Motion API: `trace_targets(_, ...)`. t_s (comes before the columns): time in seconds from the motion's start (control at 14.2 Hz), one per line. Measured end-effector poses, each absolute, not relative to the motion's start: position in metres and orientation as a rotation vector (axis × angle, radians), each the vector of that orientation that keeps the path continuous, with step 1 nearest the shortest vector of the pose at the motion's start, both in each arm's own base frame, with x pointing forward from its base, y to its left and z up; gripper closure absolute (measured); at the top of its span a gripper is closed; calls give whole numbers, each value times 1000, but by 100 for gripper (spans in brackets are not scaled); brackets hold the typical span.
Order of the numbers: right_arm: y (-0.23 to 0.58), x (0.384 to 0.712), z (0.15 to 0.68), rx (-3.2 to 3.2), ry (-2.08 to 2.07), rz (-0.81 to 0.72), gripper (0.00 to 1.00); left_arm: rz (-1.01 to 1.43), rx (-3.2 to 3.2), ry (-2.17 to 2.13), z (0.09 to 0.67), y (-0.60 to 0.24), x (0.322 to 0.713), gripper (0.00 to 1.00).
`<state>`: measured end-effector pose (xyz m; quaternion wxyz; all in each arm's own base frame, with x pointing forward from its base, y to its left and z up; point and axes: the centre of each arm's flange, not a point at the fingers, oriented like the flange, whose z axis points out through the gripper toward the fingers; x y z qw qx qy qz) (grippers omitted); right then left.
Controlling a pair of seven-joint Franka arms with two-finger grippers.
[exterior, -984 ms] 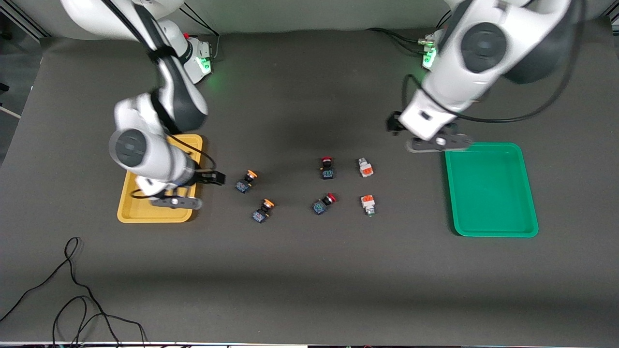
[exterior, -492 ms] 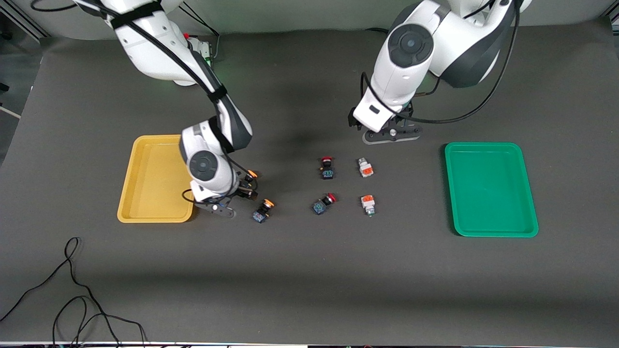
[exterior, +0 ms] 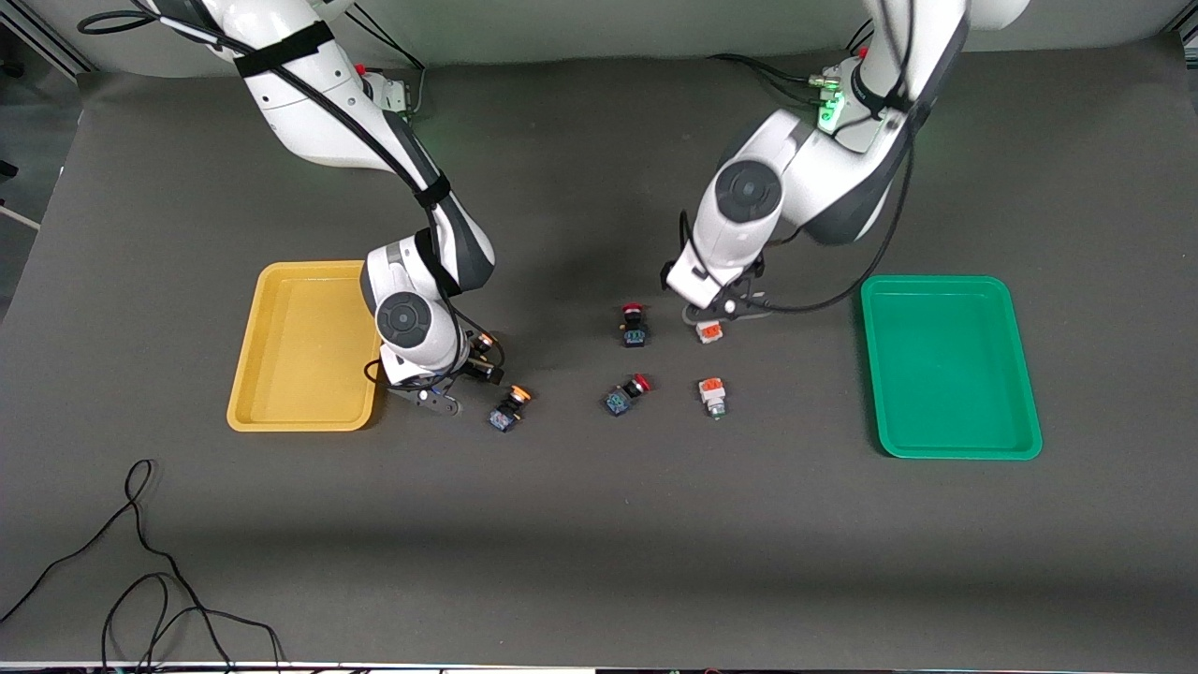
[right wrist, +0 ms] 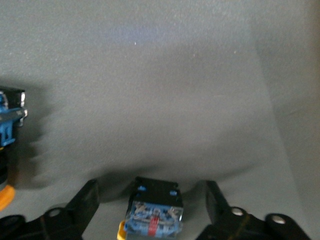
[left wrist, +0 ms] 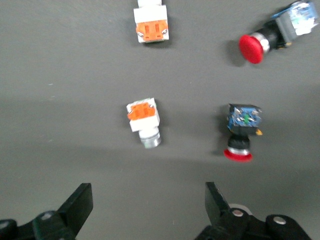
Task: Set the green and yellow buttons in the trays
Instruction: 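Grasp the black button with the right gripper while the left gripper grasps the white button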
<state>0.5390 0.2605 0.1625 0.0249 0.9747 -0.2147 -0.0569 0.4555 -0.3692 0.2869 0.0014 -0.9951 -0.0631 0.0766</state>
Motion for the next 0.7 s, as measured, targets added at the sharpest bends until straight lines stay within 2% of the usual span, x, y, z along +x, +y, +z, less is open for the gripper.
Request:
trace_targets(0.28,261,537,171,3020,-683,-190,56,260,-3112,-222,224,-369,458,0)
trace_targets(0.49,255,540,186,3007,-689,-227,59,232,-3101,-201,198,-363,463,0)
trace_targets(0.7,209,570,266,3002,-591,-421,59,209,-3095,-194,180,-355,469,1)
